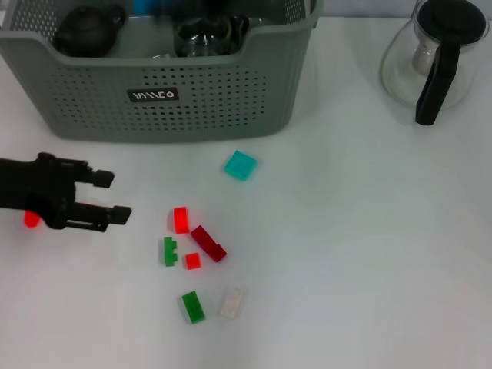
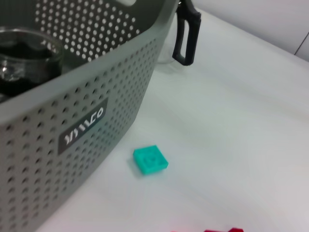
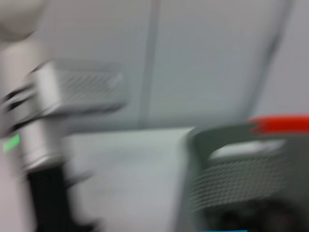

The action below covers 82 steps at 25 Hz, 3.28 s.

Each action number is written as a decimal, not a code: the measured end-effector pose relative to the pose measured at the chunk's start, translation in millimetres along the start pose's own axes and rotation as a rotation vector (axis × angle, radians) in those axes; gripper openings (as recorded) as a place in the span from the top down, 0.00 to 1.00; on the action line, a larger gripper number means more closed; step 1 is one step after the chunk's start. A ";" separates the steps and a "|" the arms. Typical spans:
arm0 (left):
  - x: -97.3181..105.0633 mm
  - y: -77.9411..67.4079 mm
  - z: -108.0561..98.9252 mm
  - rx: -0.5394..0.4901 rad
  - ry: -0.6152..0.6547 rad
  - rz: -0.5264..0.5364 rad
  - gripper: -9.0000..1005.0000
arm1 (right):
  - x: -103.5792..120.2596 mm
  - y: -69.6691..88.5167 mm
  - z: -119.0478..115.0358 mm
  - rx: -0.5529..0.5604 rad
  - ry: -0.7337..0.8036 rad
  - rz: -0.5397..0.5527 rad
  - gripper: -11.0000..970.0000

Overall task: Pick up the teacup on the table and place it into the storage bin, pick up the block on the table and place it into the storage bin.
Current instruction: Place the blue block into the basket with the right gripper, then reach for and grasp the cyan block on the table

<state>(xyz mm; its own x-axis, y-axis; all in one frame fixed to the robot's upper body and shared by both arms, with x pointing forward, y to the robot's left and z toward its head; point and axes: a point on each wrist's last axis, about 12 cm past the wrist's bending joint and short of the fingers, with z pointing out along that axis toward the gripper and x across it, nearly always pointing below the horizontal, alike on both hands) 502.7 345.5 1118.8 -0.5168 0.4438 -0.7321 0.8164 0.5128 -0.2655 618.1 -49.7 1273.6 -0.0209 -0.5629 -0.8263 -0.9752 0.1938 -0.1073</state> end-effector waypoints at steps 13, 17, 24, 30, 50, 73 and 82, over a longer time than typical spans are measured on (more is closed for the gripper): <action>-17.2 -1.2 19.5 0.054 -0.022 0.065 0.25 | 20.8 -56.0 2.4 0.217 0.075 0.168 0.53; -17.5 -1.6 19.4 0.057 -0.021 0.067 0.25 | 25.1 -55.8 -5.9 0.238 0.065 0.148 0.39; -24.1 -0.5 19.9 0.058 -0.026 0.086 0.25 | 24.4 -17.7 -39.4 0.107 -0.024 0.057 0.15; -28.1 1.4 20.8 0.053 -0.026 0.097 0.25 | 69.7 30.4 -68.0 -0.148 -0.093 0.067 0.08; -32.2 2.1 22.9 0.050 -0.027 0.108 0.25 | 177.5 26.0 17.6 -0.137 0.191 0.233 0.04; -30.1 1.6 25.4 0.045 -0.039 0.100 0.25 | 189.2 29.1 61.8 0.025 0.238 0.173 0.06; -30.3 0.7 27.2 0.049 -0.039 0.104 0.25 | 188.9 29.9 72.6 0.050 0.240 0.175 0.09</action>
<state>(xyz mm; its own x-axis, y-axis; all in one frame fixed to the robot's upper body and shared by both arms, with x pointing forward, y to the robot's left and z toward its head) 525.9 312.4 1123.8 -0.4195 0.4634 -0.7806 0.8771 0.4284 -0.2170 601.1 -91.9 1074.2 -0.2451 -0.6902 -0.6808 -0.9402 0.3405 -0.0067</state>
